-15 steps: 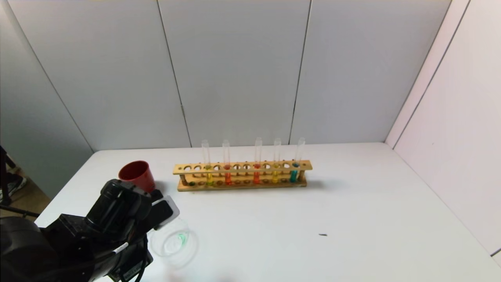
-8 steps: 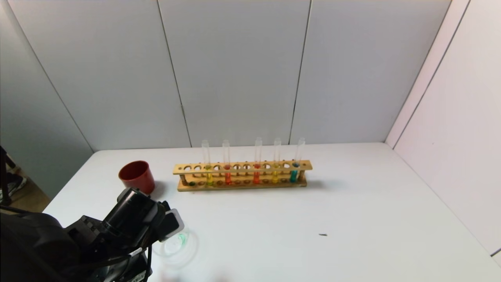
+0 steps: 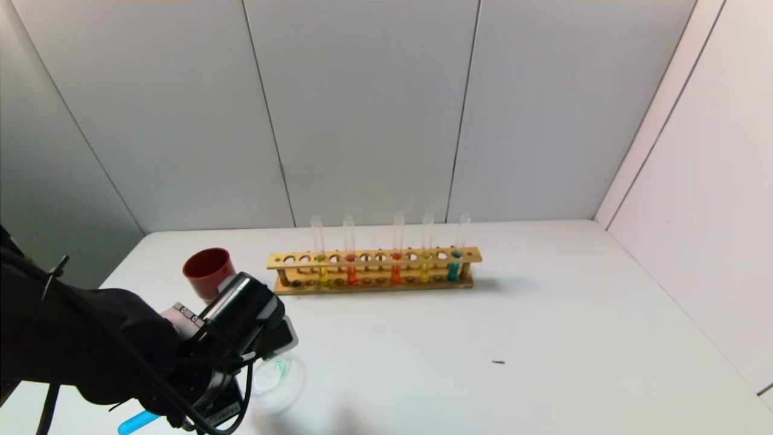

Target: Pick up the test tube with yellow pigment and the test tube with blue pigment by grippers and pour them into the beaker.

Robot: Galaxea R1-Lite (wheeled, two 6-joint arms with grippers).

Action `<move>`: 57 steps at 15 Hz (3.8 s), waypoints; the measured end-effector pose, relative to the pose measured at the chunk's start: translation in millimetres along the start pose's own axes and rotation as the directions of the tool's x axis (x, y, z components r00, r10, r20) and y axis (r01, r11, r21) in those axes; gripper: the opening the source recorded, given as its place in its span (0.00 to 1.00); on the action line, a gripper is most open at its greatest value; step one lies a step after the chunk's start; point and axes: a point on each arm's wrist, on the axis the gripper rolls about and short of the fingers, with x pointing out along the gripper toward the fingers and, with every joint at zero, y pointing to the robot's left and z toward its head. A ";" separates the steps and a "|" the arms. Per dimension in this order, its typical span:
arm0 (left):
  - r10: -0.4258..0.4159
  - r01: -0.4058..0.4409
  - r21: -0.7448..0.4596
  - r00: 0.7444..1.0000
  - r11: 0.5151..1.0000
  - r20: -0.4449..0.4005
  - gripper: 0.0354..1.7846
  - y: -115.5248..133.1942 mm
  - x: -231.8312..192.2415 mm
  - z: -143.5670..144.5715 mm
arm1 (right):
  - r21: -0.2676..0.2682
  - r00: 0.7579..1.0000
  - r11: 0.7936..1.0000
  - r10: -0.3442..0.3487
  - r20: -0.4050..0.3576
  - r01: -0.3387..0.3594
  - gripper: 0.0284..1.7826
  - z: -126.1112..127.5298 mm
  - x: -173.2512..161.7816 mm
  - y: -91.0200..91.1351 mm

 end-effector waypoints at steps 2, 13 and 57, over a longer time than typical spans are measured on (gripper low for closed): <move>-0.015 0.017 0.029 0.999 0.999 -0.045 0.16 3.1 1.6 4.5 | 0.000 1.000 1.000 0.000 0.000 0.000 0.95 0.0 0.0 0.0; -0.025 0.051 0.123 0.978 0.991 -0.205 0.16 9.5 15.7 21.2 | 0.000 1.000 1.000 0.000 0.001 0.000 0.95 0.1 0.0 0.0; -0.003 0.172 0.328 0.890 0.929 -0.457 0.16 1.3 41.6 66.1 | 0.000 1.000 1.000 0.000 0.000 0.000 0.95 0.0 0.0 0.0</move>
